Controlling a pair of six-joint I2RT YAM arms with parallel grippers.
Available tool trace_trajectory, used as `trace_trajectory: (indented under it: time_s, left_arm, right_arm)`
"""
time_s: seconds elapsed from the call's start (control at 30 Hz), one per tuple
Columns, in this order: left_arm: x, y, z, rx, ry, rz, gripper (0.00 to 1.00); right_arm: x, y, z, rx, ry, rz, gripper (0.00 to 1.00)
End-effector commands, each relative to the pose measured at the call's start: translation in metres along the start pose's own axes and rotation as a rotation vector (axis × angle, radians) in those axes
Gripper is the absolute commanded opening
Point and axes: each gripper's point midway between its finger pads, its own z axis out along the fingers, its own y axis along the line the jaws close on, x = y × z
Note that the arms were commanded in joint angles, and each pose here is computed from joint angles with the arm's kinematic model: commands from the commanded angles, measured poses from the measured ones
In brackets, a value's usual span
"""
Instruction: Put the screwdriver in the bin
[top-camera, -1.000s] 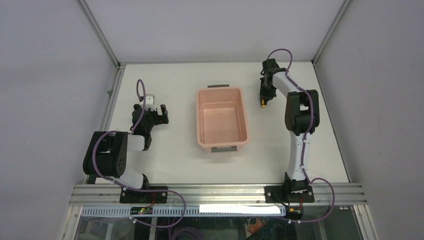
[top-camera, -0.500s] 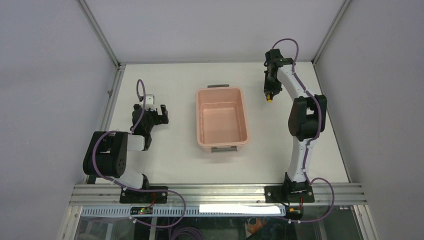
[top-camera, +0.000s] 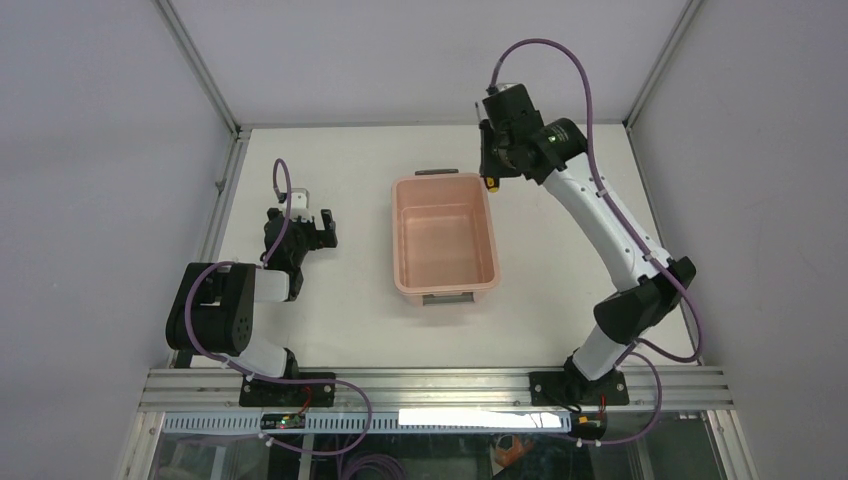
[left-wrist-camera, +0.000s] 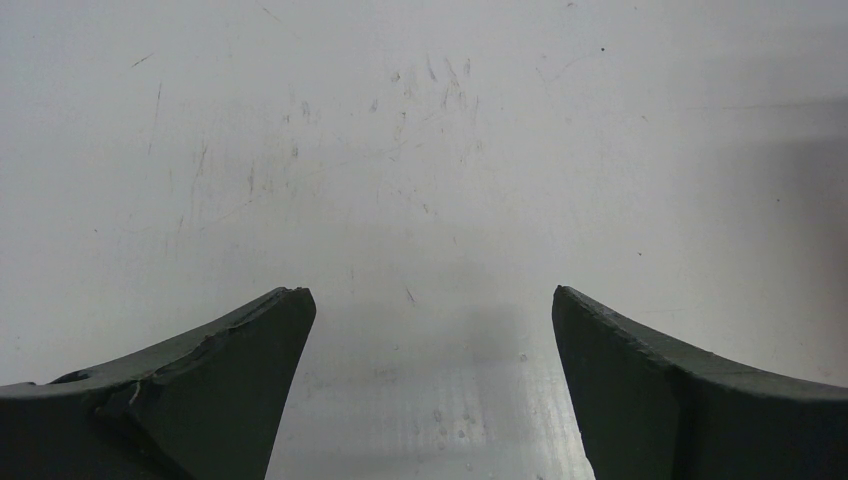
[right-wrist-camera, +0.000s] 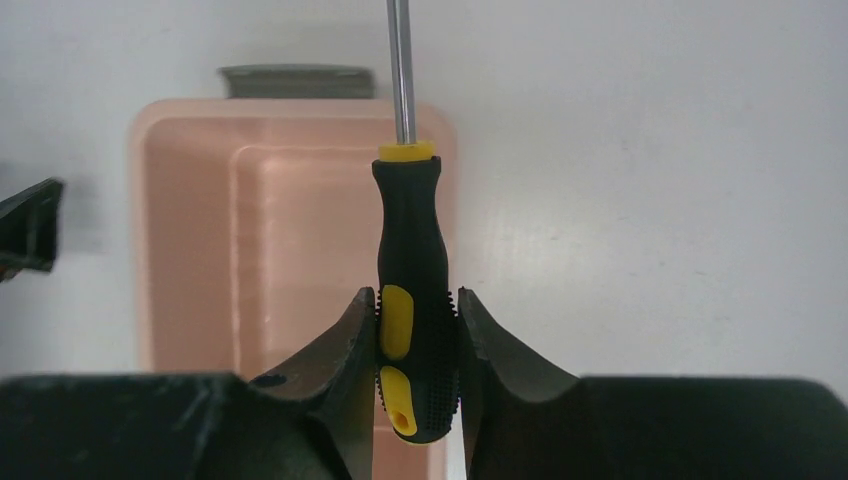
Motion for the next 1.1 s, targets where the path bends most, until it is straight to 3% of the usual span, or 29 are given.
trace_trajectory:
  time_s: [0.0,0.3,0.63,0.93,1.07]
  left_arm:
    - [-0.017,-0.006,0.0,0.018,-0.052,-0.016,0.99]
    - [-0.017,-0.005,0.0,0.017,-0.053,-0.016,0.99]
    - [-0.017,-0.005,0.0,0.018,-0.053,-0.016,0.99]
    - [-0.017,-0.005,0.0,0.017,-0.053,-0.016,0.99]
    - [-0.017,-0.005,0.0,0.017,-0.053,-0.016,0.99]
  right_arm:
    - [-0.014,0.053,-0.043,-0.181,-0.126,0.056,0.06]
    - [0.033,0.1,-0.021,-0.227,-0.148,0.148,0.05]
    - [0.144,0.13,0.052,-0.16,0.013,0.14,0.06]
    - [0.221,0.129,0.107,-0.056,0.187,0.089,0.06]
    - [0.24,0.124,0.123,0.004,0.239,0.062,0.14]
